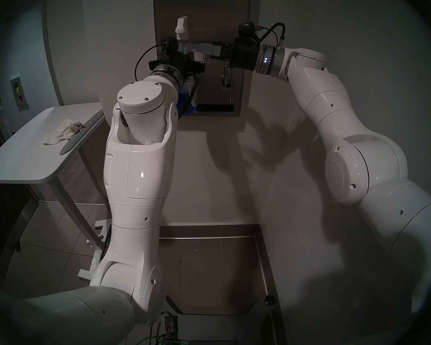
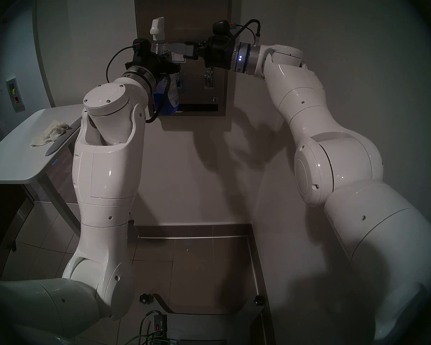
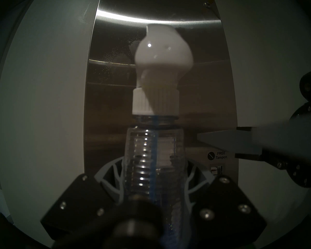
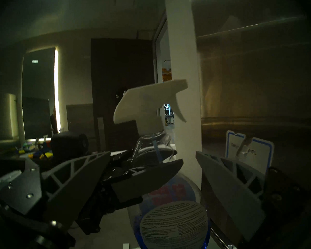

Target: Pick up the cleaner bottle and spray the cleaner onto the surface

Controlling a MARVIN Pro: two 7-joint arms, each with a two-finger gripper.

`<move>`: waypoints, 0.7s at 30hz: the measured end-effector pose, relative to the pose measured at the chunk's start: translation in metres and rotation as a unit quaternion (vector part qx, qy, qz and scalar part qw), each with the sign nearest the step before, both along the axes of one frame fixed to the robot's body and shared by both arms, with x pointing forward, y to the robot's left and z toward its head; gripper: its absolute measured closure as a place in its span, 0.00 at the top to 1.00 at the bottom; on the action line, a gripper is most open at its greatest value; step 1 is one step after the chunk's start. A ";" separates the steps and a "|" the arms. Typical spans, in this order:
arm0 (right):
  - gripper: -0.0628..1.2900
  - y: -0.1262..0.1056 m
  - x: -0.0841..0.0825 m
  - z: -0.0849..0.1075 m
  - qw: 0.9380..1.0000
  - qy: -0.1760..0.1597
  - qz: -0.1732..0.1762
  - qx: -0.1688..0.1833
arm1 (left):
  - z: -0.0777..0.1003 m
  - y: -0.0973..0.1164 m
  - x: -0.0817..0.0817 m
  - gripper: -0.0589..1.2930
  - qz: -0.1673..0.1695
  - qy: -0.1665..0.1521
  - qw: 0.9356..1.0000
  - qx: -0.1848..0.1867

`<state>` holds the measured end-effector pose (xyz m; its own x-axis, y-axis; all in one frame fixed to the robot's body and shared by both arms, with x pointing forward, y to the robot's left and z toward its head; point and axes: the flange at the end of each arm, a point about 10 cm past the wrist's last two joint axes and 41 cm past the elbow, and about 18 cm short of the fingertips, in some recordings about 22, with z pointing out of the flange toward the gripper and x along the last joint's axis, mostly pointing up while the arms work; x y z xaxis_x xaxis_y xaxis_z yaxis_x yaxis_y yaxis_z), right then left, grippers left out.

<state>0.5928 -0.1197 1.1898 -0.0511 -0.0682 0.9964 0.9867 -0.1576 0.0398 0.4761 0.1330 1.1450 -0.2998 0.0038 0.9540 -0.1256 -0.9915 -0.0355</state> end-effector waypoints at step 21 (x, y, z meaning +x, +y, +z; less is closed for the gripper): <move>0.96 -0.011 0.003 -0.003 0.996 -0.071 0.034 -0.040 | -0.006 0.000 0.002 0.34 -0.001 0.008 1.000 0.001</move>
<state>0.5953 -0.1304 1.1872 -0.1903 0.0026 0.9817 0.9785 -0.0806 0.1899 0.4779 0.1327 1.1387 -0.2841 0.0022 0.9588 -0.1274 -0.9912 -0.0355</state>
